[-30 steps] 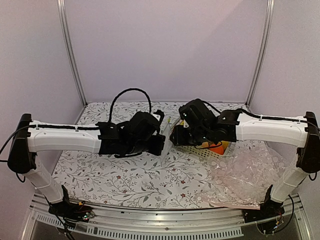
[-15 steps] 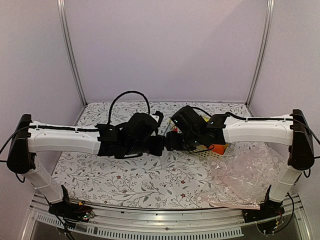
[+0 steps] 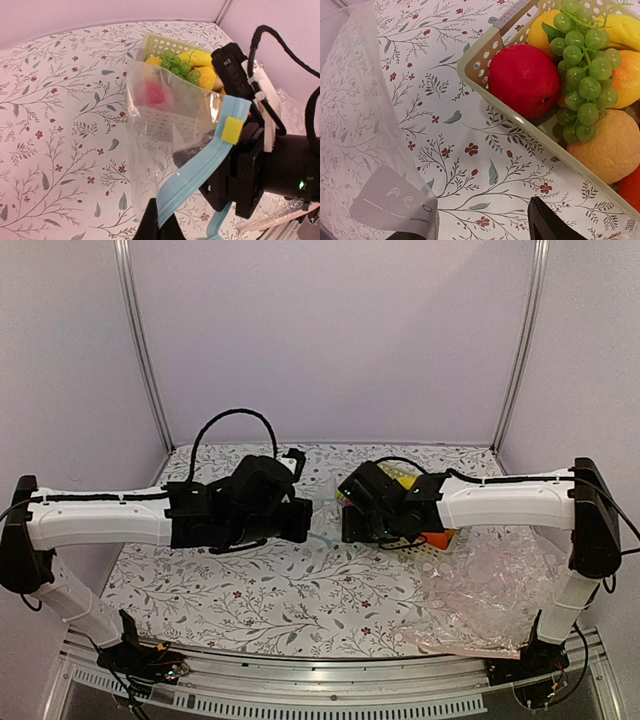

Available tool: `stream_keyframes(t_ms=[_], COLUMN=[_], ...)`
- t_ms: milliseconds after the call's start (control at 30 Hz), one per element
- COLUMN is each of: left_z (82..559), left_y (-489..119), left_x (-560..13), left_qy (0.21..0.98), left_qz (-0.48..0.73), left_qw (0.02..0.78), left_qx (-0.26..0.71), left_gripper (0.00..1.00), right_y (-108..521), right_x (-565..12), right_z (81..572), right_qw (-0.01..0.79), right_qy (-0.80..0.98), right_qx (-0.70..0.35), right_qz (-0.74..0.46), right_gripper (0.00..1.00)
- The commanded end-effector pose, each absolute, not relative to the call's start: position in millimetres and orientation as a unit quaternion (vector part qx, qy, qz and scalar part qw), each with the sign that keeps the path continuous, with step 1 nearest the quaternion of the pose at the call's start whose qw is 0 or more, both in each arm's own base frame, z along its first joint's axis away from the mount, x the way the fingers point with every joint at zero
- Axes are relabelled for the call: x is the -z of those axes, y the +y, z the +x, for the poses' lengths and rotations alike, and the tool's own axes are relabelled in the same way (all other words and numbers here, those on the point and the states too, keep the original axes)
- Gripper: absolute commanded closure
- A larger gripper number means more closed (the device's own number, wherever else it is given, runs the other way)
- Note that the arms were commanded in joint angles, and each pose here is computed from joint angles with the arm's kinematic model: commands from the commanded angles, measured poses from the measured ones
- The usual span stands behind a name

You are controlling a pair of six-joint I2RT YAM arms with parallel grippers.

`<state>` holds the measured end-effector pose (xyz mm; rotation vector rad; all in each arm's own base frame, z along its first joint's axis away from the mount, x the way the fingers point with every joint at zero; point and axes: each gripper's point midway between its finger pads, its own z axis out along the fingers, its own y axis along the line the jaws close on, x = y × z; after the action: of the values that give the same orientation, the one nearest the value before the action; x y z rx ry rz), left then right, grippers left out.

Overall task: Place the food in the zip-top bag and seal the zipper
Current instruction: Open the zipper food storage bag at the center of the board, then pick up the fake fruit from the bin.

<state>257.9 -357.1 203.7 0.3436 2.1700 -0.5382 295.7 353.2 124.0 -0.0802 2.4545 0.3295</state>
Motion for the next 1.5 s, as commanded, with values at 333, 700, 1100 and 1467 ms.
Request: stream_keyframes(t_ms=[333, 700, 1100, 1467], left_z=[268.4, 278.8, 281.8, 278.6], left_y=[-308.8, -337.2, -349.3, -349.6], left_x=[-178.4, -124.3, -130.3, -135.8], left_qy=[0.894, 0.922, 0.918, 0.917], left_qz=[0.132, 0.142, 0.141, 0.144], left_qw=[0.411, 0.336, 0.332, 0.329], left_qx=[0.119, 0.131, 0.164, 0.172], left_gripper=[1.00, 1.00, 1.00, 1.00], right_y=[348.0, 367.7, 301.8, 206.5], right_x=[-137.9, -190.7, -209.2, -162.7], right_z=[290.8, 262.8, 258.7, 301.9], right_qw=[0.305, 0.310, 0.356, 0.311], right_qy=[0.936, 0.897, 0.901, 0.947], right_qx=[-0.168, -0.299, -0.241, -0.081], right_qz=[-0.047, -0.099, -0.064, 0.001], right_gripper=[0.31, 0.14, 0.07, 0.10])
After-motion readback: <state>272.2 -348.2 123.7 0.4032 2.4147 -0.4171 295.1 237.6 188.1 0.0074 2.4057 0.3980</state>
